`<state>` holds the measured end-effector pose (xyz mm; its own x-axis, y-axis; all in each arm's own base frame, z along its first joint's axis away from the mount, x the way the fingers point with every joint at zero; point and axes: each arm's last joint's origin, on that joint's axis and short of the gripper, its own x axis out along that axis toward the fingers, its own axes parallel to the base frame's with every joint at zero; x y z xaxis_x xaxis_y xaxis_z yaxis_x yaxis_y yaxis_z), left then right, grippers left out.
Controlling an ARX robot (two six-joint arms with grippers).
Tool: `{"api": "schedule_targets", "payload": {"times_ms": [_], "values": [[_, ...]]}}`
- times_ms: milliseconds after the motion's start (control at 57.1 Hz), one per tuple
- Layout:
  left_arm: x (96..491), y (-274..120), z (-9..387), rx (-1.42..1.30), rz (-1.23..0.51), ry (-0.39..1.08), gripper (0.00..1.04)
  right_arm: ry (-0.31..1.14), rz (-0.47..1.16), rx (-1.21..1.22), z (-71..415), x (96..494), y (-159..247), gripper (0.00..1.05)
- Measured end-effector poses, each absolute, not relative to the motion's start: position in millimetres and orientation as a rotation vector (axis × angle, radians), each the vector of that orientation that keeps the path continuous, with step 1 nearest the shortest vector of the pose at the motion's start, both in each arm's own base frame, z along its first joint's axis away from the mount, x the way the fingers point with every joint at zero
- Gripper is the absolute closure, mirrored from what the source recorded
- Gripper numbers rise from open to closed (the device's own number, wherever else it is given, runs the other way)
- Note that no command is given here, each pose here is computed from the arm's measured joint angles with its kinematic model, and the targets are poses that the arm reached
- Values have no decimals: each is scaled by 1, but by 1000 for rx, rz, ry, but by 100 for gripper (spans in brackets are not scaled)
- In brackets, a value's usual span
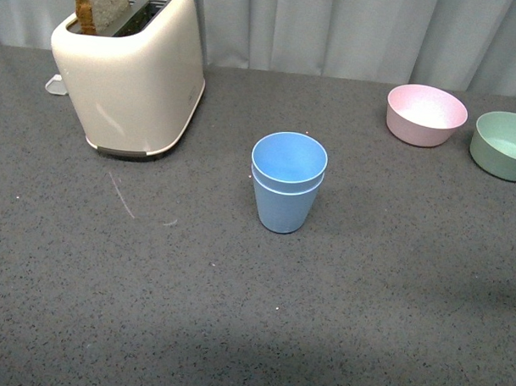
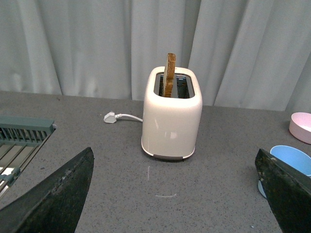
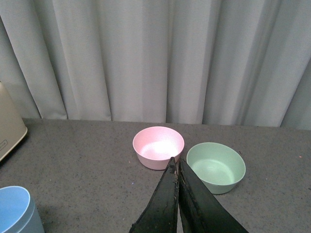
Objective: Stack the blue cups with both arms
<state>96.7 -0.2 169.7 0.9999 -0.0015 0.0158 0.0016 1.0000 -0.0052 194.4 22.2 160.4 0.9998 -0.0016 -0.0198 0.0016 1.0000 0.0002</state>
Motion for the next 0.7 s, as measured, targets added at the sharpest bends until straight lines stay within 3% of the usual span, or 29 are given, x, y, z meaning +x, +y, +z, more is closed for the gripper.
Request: {"api": "schedule_targets", "payload": {"times_ms": [701], "values": [[97,0,170,-5,-1,-16,7,10,1,3,164,139,0,104]]}}
